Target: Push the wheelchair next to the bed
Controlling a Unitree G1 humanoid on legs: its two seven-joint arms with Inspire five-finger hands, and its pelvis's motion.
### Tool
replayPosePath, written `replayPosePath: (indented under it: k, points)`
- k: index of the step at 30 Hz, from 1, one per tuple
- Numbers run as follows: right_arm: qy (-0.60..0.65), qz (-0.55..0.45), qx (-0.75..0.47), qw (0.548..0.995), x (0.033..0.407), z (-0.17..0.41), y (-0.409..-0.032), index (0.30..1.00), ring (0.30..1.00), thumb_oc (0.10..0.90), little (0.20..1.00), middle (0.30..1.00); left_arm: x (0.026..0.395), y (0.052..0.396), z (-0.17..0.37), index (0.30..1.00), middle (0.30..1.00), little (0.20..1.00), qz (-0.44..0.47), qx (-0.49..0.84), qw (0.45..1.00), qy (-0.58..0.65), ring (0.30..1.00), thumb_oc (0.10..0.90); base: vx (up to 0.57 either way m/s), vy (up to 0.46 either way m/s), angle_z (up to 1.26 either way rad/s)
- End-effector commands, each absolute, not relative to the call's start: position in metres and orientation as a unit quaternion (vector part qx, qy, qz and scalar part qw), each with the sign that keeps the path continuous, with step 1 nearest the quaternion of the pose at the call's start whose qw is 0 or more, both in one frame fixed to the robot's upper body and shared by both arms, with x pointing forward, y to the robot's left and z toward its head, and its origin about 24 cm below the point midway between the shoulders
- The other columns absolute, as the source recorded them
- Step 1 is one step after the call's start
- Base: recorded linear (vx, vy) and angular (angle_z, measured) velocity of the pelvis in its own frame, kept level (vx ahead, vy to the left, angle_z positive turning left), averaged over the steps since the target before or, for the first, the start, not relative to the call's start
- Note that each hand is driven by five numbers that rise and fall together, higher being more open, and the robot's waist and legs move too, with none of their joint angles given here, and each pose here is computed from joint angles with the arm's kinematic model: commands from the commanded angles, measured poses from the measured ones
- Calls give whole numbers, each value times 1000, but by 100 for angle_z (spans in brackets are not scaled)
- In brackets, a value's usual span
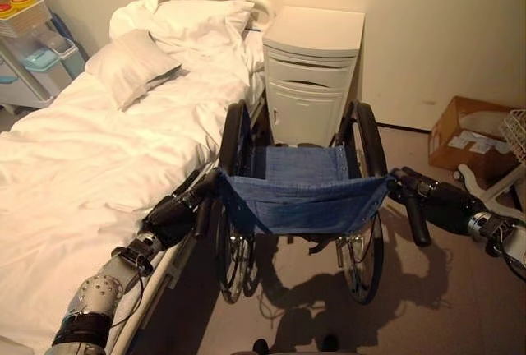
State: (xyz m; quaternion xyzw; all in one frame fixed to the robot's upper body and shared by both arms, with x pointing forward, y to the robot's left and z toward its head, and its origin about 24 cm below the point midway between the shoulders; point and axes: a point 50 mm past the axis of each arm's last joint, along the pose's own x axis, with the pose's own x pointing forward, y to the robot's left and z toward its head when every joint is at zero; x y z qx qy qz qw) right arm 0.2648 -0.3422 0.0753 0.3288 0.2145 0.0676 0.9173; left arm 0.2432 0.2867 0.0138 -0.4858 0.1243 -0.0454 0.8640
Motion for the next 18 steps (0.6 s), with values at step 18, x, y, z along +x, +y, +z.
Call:
replayPosePath:
  k: [18]
  points:
    - [-104,75,636,761,280,128,-353,900,900,800,900,900,243,254,10,900,900,900,-86,-778,601,-162,900,800,-2,-5,-1]
